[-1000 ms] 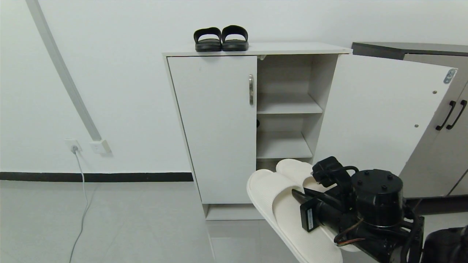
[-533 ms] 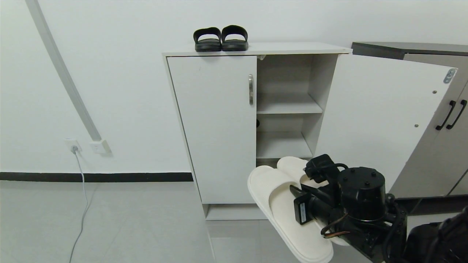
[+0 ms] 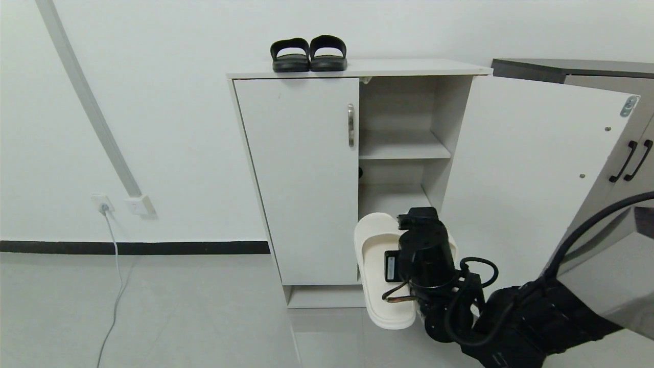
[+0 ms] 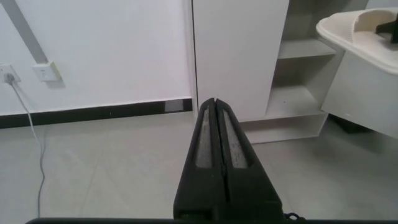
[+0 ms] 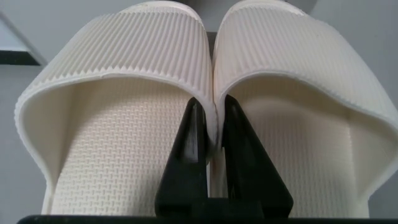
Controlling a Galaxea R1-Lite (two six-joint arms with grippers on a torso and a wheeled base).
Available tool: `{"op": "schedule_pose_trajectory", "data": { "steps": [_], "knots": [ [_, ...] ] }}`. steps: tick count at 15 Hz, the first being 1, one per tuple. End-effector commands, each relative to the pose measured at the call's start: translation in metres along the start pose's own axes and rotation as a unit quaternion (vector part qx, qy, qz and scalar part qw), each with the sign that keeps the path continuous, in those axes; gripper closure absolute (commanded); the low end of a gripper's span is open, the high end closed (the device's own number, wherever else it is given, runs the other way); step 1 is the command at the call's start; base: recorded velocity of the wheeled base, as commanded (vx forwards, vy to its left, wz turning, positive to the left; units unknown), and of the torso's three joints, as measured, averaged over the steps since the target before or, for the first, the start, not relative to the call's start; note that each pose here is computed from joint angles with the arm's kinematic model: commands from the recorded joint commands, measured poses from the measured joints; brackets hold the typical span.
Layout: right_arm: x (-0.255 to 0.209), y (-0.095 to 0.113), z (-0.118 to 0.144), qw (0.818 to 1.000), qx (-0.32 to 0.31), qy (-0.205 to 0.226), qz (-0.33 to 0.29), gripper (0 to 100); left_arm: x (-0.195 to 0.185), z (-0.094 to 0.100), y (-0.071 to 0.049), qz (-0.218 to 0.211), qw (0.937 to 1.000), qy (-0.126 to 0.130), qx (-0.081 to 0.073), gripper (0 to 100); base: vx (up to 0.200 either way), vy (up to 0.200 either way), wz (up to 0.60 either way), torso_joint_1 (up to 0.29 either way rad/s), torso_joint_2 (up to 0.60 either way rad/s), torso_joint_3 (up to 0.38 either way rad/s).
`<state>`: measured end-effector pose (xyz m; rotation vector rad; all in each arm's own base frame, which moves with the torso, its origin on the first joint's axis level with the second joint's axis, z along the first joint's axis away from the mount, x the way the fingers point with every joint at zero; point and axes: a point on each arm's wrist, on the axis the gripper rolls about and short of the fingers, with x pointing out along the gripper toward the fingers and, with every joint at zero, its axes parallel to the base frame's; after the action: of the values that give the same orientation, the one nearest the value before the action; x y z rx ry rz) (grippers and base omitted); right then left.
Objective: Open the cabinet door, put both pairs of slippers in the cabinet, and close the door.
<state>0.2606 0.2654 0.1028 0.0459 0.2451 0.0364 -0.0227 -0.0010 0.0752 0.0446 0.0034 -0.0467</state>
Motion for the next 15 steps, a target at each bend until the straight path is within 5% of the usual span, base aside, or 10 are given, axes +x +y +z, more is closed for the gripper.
{"op": "schedule_pose_trajectory", "data": {
  "steps": [1, 9, 15],
  "knots": [
    [0.011, 0.012, -0.015, 1.000, -0.007, 0.009, -0.006, 100, 0.000, 0.000, 0.000, 0.000, 1.0000, 0.000, 0.000, 100, 0.000, 0.000, 0.00, 0.000, 0.00, 0.000],
    [0.016, 0.008, -0.019, 1.000, -0.009, 0.013, -0.015, 100, 0.000, 0.000, 0.000, 0.002, 1.0000, 0.001, -0.004, 100, 0.000, -0.175, 0.00, 0.003, 0.00, -0.001],
    [0.029, 0.014, -0.029, 0.999, -0.022, 0.016, 0.020, 100, 0.000, 0.000, 0.000, 0.003, 1.0000, 0.000, -0.009, 100, 0.000, 0.000, 0.00, 0.000, 0.00, 0.000]
  ]
}}
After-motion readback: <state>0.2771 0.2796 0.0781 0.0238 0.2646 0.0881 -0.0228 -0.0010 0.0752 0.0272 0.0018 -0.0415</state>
